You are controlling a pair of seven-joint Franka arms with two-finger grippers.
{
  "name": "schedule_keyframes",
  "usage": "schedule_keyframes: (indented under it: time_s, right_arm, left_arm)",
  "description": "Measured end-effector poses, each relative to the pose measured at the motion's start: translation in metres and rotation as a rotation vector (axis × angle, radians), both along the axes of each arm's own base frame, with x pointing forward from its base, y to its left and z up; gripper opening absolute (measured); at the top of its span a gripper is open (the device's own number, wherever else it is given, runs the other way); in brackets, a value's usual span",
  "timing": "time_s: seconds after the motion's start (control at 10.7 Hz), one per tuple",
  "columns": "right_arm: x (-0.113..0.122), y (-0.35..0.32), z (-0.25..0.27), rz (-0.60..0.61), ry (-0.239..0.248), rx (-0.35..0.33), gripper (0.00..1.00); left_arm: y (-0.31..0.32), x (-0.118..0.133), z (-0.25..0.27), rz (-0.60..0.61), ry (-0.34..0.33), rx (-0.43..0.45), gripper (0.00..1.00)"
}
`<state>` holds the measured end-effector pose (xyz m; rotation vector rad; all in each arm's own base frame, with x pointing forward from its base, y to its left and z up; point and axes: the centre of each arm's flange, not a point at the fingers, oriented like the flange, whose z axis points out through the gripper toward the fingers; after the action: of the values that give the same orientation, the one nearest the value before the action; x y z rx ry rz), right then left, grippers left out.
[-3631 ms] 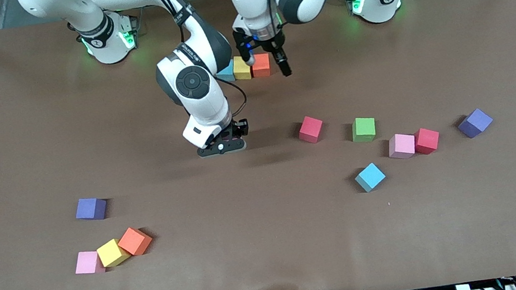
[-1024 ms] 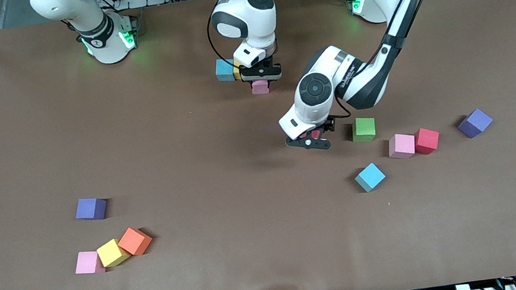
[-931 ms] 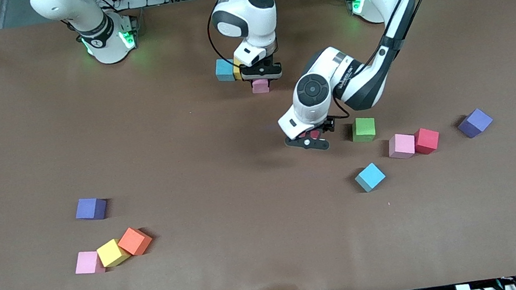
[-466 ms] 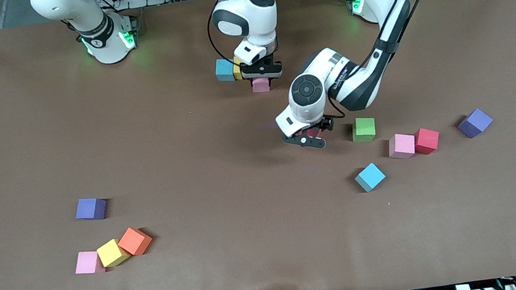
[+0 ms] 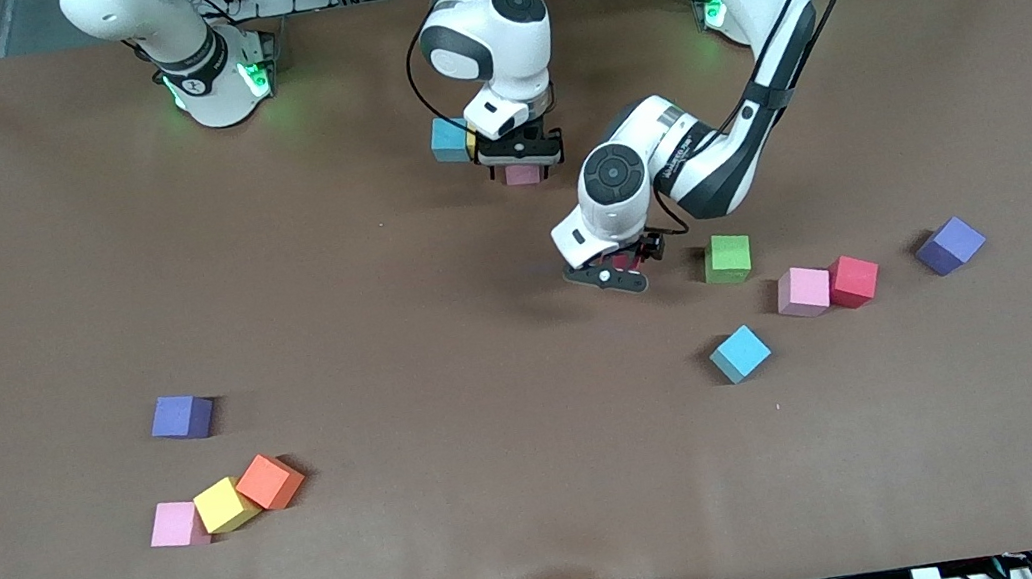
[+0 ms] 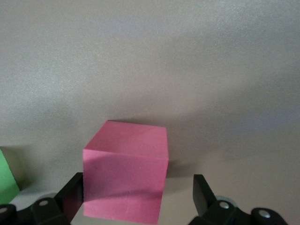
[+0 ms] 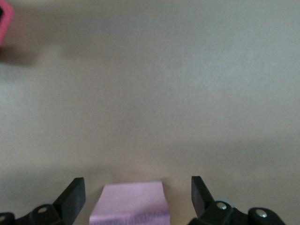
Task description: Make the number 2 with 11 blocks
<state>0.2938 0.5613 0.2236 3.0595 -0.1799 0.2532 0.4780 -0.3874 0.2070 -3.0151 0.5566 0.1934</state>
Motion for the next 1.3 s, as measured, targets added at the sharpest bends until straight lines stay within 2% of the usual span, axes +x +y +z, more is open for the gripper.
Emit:
schedule_keyframes:
  time_s: [0.28, 0.37, 0.47, 0.56, 0.74, 1.02, 1.3]
  right_arm:
    - [0.060, -0.033, 0.047, 0.031, 0.019, 0.014, 1.00]
    - [0.079, -0.047, 0.061, 0.061, 0.028, 0.010, 1.00]
    - [0.098, -0.060, 0.073, 0.100, 0.035, 0.007, 1.00]
    - [0.118, -0.075, 0.085, 0.146, 0.042, 0.001, 1.00]
    - [0.161, -0.114, 0.103, 0.260, 0.048, -0.009, 1.00]
    - [0.218, -0.182, 0.113, 0.408, 0.057, -0.050, 1.00]
    - [0.259, -0.244, 0.113, 0.572, 0.082, -0.082, 1.00]
  left_arm:
    - [-0.001, 0.001, -0.001, 0.000, -0.007, -0.009, 0.99]
    - [-0.001, 0.001, -0.002, 0.000, -0.010, -0.013, 0.92]
    - [-0.002, 0.001, -0.003, 0.000, -0.012, -0.017, 0.74]
    - [-0.002, 0.002, -0.003, 0.000, -0.014, -0.021, 0.63]
    - [-0.005, 0.010, 0.005, 0.012, -0.038, -0.039, 0.61]
    - [-0.019, 0.020, 0.028, 0.106, -0.083, -0.074, 0.61]
    - [-0.056, -0.003, 0.043, 0.182, -0.082, -0.109, 0.61]
